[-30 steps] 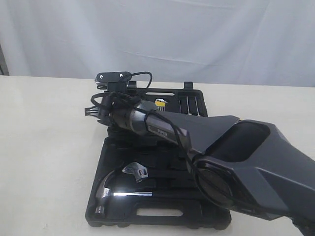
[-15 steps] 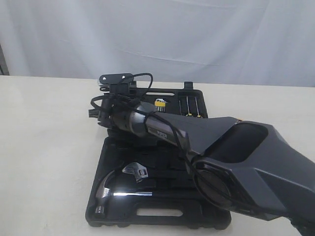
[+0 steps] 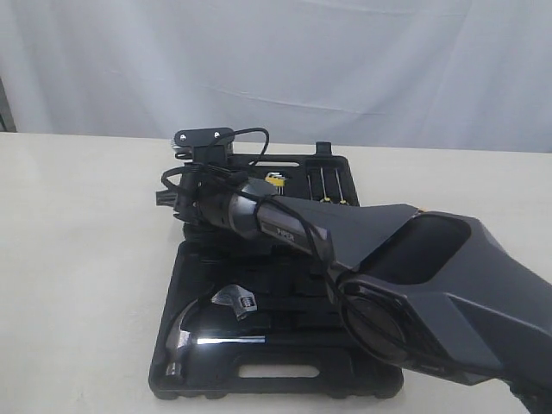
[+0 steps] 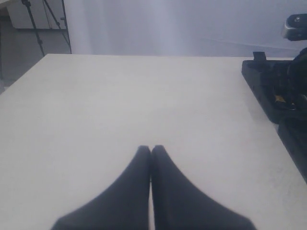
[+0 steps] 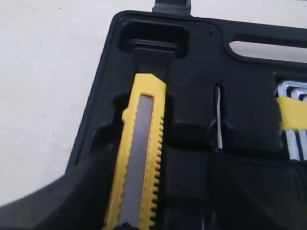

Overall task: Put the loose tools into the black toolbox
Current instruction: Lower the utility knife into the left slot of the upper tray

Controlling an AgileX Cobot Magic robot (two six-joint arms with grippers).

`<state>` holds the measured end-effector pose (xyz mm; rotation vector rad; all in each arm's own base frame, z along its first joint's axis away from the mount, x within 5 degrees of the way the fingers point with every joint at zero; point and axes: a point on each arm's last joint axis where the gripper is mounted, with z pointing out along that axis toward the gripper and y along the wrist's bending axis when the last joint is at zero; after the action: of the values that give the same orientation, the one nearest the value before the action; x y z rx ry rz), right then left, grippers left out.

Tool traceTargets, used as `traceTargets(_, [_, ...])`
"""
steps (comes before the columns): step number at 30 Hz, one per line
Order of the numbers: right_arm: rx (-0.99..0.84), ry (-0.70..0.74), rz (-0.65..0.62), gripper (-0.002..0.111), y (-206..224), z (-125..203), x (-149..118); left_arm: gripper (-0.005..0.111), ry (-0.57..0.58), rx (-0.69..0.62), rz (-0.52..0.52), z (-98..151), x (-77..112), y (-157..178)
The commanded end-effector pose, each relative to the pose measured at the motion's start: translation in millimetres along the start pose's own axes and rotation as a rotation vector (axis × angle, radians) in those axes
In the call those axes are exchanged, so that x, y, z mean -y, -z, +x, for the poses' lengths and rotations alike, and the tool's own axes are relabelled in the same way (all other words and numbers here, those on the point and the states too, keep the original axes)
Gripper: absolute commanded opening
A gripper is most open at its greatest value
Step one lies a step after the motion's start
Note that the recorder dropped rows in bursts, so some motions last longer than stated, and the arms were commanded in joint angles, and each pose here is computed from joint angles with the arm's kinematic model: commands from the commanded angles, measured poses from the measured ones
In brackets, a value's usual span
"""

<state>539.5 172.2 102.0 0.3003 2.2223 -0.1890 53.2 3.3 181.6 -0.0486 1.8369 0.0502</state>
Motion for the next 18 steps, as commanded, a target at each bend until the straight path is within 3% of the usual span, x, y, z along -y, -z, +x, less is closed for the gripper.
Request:
traceTargets(1, [0.014, 0.028, 0.011, 0.057, 5.7, -8.6, 2.1, 0.000, 0.001, 0.011, 0.004, -0.7, 0.2, 0.0])
traceTargets(12, [0.043, 0.105, 0.037, 0.055, 45.0, -46.3, 5.8, 0.000, 0.001, 0.011, 0.004, -0.7, 0.2, 0.0])
traceTargets(14, [0.020, 0.123, 0.028, 0.046, 46.6, -45.8, 5.4, 0.000, 0.001, 0.011, 0.004, -0.7, 0.2, 0.0])
traceTargets(18, [-0.038, 0.146, 0.045, 0.013, 46.7, -40.7, 7.4, 0.000, 0.001, 0.011, 0.004, -0.7, 0.2, 0.0])
